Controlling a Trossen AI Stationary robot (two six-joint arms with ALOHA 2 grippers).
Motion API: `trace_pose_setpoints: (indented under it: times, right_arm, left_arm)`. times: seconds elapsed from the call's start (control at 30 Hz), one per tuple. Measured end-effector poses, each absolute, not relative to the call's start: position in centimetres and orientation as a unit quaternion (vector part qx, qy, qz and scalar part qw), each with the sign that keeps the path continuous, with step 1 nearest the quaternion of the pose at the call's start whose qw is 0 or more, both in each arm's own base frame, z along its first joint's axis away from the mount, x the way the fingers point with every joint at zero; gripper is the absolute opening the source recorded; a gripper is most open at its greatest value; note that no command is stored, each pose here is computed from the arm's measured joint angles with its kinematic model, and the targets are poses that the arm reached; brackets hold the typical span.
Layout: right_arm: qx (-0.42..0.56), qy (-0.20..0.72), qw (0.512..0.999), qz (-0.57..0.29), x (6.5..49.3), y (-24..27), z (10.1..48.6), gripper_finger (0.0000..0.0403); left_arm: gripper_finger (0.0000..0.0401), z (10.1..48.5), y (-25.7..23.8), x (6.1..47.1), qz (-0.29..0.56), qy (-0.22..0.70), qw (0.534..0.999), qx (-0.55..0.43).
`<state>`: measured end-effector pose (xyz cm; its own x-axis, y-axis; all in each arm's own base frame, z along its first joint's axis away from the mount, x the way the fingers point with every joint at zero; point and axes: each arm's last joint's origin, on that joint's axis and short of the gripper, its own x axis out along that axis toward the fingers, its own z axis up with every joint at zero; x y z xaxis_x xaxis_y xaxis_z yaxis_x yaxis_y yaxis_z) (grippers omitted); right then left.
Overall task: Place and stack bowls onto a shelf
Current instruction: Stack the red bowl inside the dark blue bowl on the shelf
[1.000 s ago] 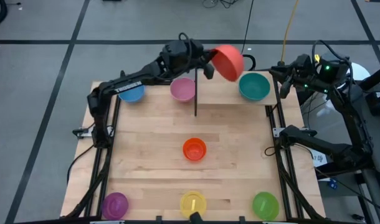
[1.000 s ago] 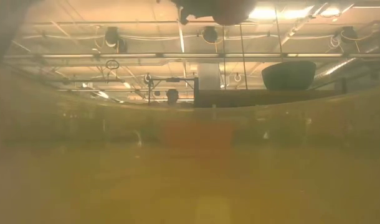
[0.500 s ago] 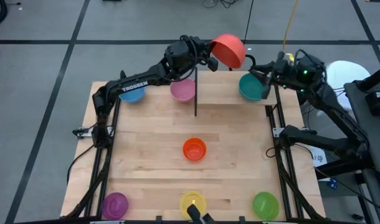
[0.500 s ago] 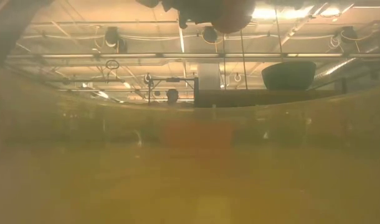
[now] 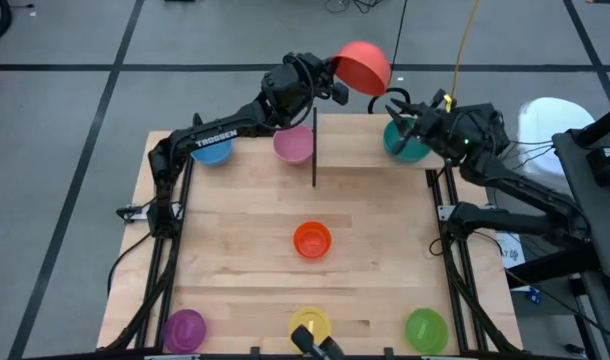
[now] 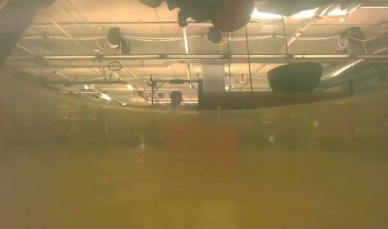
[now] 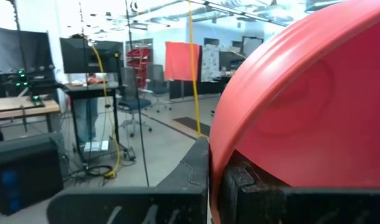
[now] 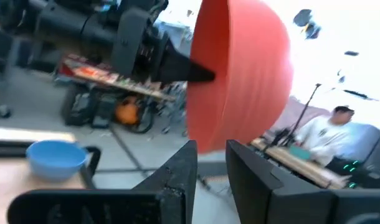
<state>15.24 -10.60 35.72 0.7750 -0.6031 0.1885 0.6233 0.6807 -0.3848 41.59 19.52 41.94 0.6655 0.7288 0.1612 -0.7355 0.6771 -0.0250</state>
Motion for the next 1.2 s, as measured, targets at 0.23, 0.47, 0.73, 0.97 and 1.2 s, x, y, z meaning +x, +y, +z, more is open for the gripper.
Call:
trace_pose_setpoints:
  times: [0.23,0.47,0.73,0.97,1.2]
  right_arm:
    - [-0.238,-0.034,0.913,-0.331,17.0,-10.8,34.9,0.008]
    - [-0.272,-0.027,0.868,-0.414,18.7,-11.3,34.6,0.008]
    - [-0.294,-0.05,0.847,-0.44,20.0,-11.3,34.5,0.008]
    - [-0.29,-0.057,0.834,-0.467,20.6,-11.7,34.3,0.008]
    - [-0.297,-0.054,0.818,-0.489,20.7,-12.0,34.2,0.008]
  left_arm:
    - [0.0005,42.1,19.5,41.5,0.405,-0.087,0.91,0.018]
    - [0.0005,42.1,19.5,41.6,0.405,-0.087,0.91,0.018]
    - [0.0005,42.1,19.5,41.5,0.407,-0.089,0.909,0.017]
    - [0.0004,42.1,19.5,41.5,0.404,-0.089,0.91,0.009]
    - [0.0004,41.8,19.3,41.7,0.398,-0.076,0.914,0.006]
